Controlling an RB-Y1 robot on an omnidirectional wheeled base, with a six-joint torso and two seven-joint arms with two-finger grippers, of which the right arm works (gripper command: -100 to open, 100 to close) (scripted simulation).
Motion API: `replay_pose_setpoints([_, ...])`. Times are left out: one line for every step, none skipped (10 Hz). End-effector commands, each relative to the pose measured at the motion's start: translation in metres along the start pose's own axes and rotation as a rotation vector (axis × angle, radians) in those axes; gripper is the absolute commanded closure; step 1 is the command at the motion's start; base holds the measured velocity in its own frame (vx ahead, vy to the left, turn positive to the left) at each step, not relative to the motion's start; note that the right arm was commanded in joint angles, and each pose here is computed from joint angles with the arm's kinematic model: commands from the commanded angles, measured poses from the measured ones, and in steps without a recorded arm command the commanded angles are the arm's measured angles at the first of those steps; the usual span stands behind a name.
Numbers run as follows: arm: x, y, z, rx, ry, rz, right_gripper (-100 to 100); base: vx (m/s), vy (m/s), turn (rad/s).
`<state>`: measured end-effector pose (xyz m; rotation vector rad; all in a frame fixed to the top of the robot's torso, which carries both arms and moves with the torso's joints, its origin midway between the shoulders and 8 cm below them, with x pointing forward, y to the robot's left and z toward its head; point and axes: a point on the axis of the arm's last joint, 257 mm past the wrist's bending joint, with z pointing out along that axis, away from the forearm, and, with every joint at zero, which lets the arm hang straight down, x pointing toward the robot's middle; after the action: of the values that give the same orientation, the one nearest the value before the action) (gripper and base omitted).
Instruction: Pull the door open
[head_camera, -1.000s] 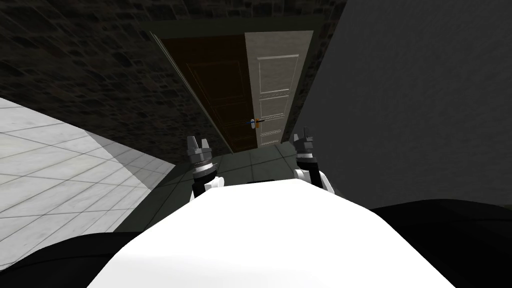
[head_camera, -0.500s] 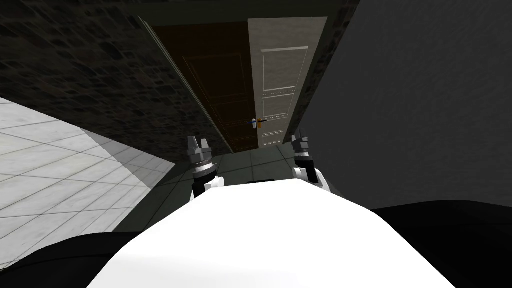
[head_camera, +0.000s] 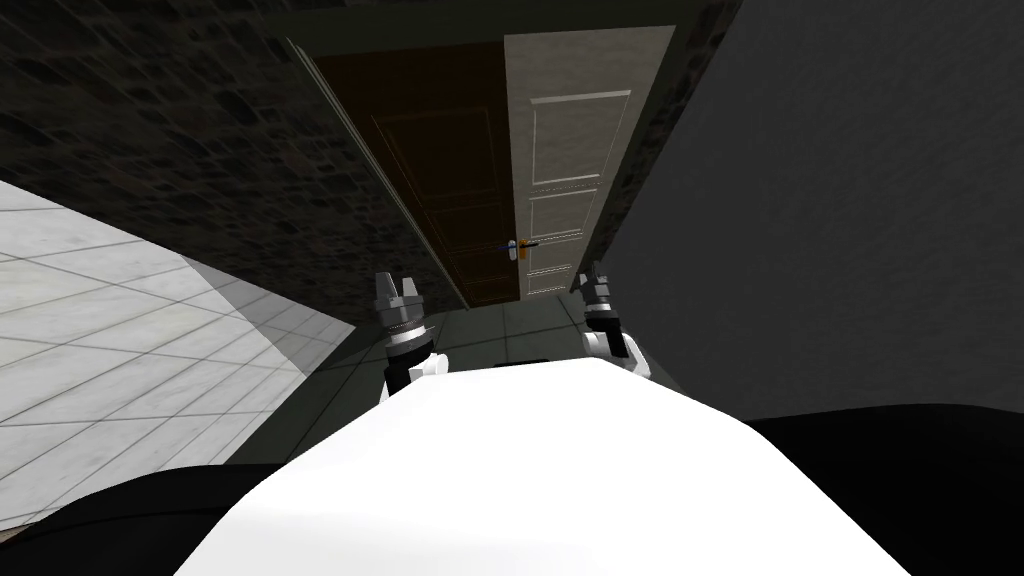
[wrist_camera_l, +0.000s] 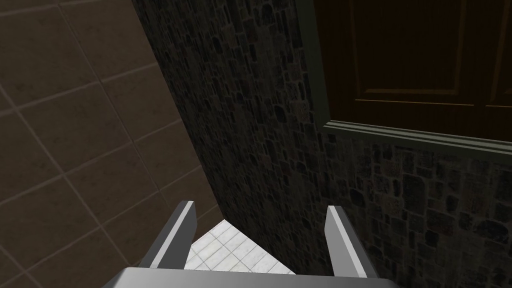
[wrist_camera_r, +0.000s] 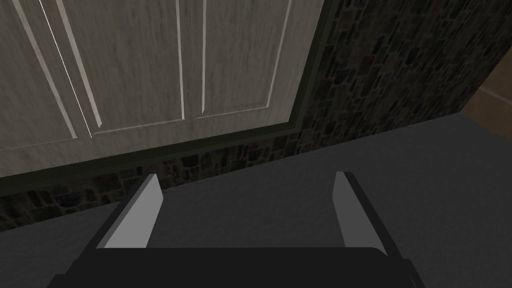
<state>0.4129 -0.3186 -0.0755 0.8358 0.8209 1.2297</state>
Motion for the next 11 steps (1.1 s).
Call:
replay_pose_setpoints([-0.001, -0.012, 0.0028, 0.017, 0.000, 0.001, -100, 0.123, -0.001, 0.045])
replay_pose_setpoints([-0.001, -0.018, 0.0041, 0.027, 0.000, 0.001, -100, 0.093, -0.004, 0.048])
replay_pose_setpoints([-0.001, -0.025, 0.0054, 0.038, 0.000, 0.002, -100, 0.081, -0.005, 0.046])
replay_pose_setpoints([-0.002, -0.031, 0.0067, 0.048, -0.001, 0.002, -100, 0.092, -0.009, 0.053])
replay_pose_setpoints([-0.002, -0.038, 0.0079, 0.058, -0.001, 0.003, -100, 0.090, -0.014, 0.057])
replay_pose_setpoints([-0.003, -0.045, 0.0092, 0.069, -0.002, 0.003, -100, 0.096, -0.016, 0.064])
replay_pose_setpoints([-0.003, -0.052, 0.0104, 0.080, -0.002, 0.004, -100, 0.097, -0.009, 0.056])
replay_pose_setpoints([-0.004, -0.058, 0.0117, 0.091, -0.003, 0.005, -100, 0.102, -0.004, 0.051])
replay_pose_setpoints([-0.004, -0.065, 0.0129, 0.101, -0.004, 0.006, -100, 0.104, 0.000, 0.053])
replay_pose_setpoints([-0.005, -0.072, 0.0141, 0.112, -0.005, 0.007, -100, 0.102, -0.023, 0.061])
replay_pose_setpoints([-0.005, -0.079, 0.0153, 0.123, -0.006, 0.007, -100, 0.098, -0.006, 0.063])
